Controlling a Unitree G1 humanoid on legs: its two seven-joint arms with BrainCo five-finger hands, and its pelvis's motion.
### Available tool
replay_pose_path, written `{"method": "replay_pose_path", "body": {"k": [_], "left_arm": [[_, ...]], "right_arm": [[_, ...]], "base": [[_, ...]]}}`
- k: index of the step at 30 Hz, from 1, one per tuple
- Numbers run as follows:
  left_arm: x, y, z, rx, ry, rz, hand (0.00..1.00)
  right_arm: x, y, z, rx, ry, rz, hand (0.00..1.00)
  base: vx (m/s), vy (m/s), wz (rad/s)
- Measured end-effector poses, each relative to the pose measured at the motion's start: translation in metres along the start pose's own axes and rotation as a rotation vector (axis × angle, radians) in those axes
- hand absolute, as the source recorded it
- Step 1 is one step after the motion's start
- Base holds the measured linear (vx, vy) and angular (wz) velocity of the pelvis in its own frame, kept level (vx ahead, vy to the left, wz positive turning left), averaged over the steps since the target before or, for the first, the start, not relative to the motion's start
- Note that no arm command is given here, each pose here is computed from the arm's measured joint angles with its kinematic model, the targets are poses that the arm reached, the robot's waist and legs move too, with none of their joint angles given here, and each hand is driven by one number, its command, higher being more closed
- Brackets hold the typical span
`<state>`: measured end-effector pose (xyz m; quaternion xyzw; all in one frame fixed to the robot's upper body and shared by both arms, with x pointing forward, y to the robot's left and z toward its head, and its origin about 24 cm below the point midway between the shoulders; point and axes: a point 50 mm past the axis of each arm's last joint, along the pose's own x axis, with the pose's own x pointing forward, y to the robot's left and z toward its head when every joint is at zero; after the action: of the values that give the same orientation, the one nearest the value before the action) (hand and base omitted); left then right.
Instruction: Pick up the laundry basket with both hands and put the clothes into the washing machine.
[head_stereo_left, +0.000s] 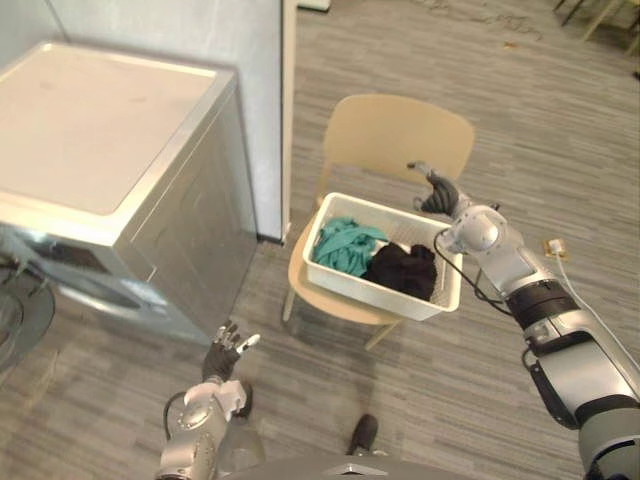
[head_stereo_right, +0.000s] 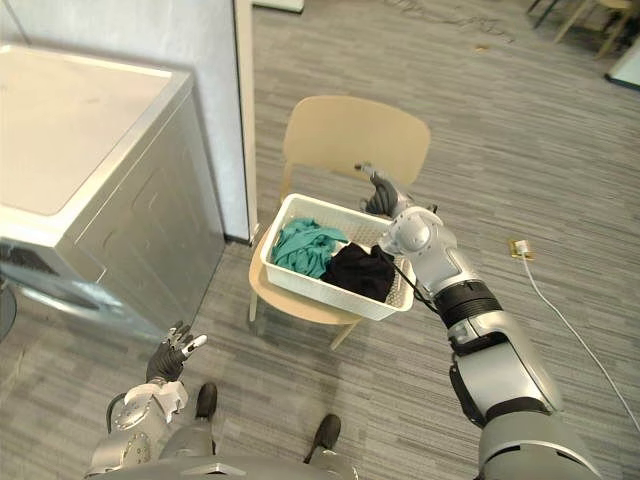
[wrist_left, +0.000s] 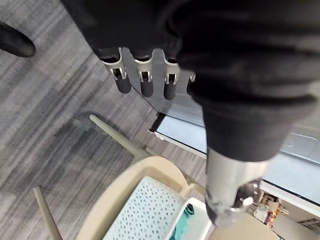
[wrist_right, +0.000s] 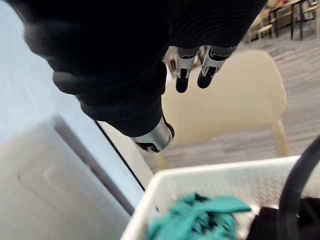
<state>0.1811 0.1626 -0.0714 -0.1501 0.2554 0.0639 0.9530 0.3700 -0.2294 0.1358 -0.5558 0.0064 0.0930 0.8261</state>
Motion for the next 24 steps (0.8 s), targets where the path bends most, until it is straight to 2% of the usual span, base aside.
{"method": "replay_pose_path", "body": {"k": [4, 8, 11, 15, 24], "left_arm": [[0.005, 0.001, 0.01, 0.01, -0.031, -0.002, 0.0], [0.008, -0.002, 0.018, 0.009, -0.057, -0.009, 0.0], [0.008, -0.004, 0.03, -0.005, -0.11, -0.006, 0.0], [0.008, -0.007, 0.049, -0.025, -0.195, 0.007, 0.0], [0.009, -0.012, 0.057, -0.055, -0.232, 0.014, 0.0]], "right_arm": [[0.003, -0.029, 0.001, -0.195, 0.009, 0.01, 0.0], [0.004, -0.044, 0.0, -0.287, 0.023, 0.008, 0.0], [0.006, -0.057, 0.0, -0.308, 0.041, -0.013, 0.0], [0.005, -0.092, 0.006, -0.314, 0.062, -0.113, 0.0], [0.002, -0.133, 0.017, -0.262, 0.071, -0.275, 0.0]], "base": [[-0.05, -0.03, 0.21], [-0.02, -0.04, 0.09], [0.0, -0.034, 0.05], [0.0, -0.019, 0.04], [0.01, -0.012, 0.03]]}}
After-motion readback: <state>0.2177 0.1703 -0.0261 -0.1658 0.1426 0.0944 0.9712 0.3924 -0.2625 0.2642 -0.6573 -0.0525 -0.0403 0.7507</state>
